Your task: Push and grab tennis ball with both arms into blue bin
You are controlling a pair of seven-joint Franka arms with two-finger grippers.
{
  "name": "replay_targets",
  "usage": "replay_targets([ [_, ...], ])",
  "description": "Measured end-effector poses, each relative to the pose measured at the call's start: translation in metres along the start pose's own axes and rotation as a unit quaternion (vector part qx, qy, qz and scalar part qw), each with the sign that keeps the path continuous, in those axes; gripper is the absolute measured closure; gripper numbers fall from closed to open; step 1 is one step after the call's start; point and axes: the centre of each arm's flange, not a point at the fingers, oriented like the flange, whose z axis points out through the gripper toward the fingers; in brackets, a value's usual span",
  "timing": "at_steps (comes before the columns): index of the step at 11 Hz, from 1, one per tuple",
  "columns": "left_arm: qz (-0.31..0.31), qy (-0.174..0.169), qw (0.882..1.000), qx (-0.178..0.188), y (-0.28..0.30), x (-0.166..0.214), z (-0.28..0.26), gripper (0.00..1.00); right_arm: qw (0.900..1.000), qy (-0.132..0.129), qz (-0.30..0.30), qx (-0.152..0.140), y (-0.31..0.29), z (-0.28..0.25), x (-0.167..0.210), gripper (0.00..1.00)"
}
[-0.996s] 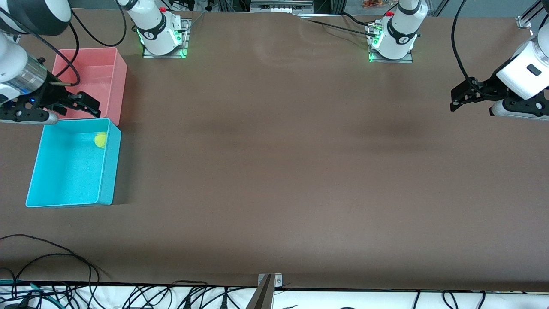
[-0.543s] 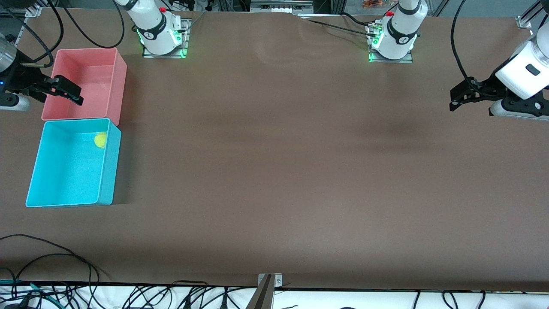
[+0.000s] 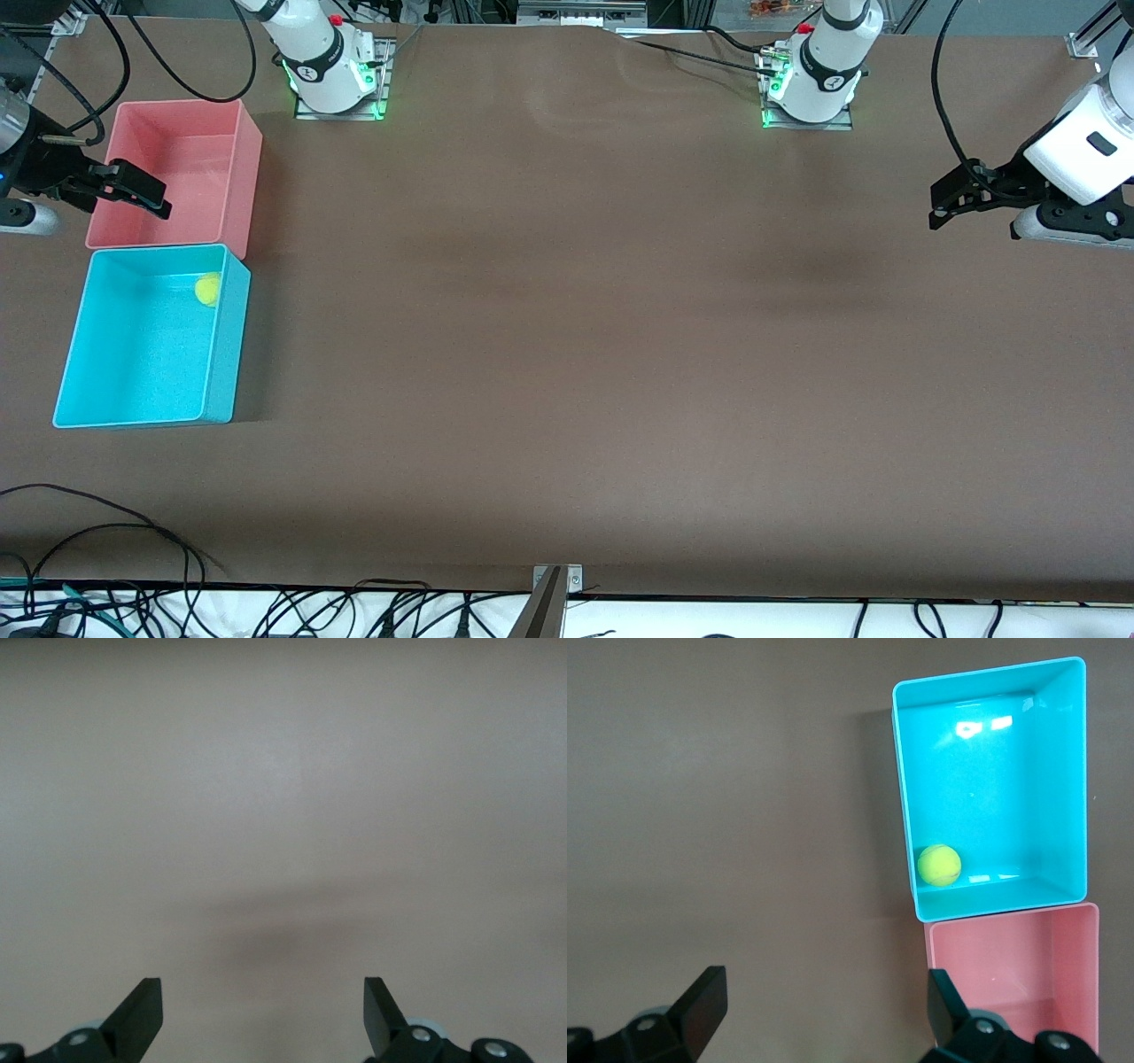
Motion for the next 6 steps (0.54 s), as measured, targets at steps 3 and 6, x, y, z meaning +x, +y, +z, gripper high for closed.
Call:
replay_targets([
  [3,-0.001,0.0,1.0,0.0,-0.0016,0.0,0.0,0.0,1.0,0.0,0.0,0.003,-0.0005,-0.0025,-0.0003,0.0],
  [6,-0.006,0.0,1.0,0.0,-0.0064,-0.0002,0.0,0.0,1.0,-0.001,-0.009,0.004,-0.0007,-0.0023,-0.0003,0.0],
])
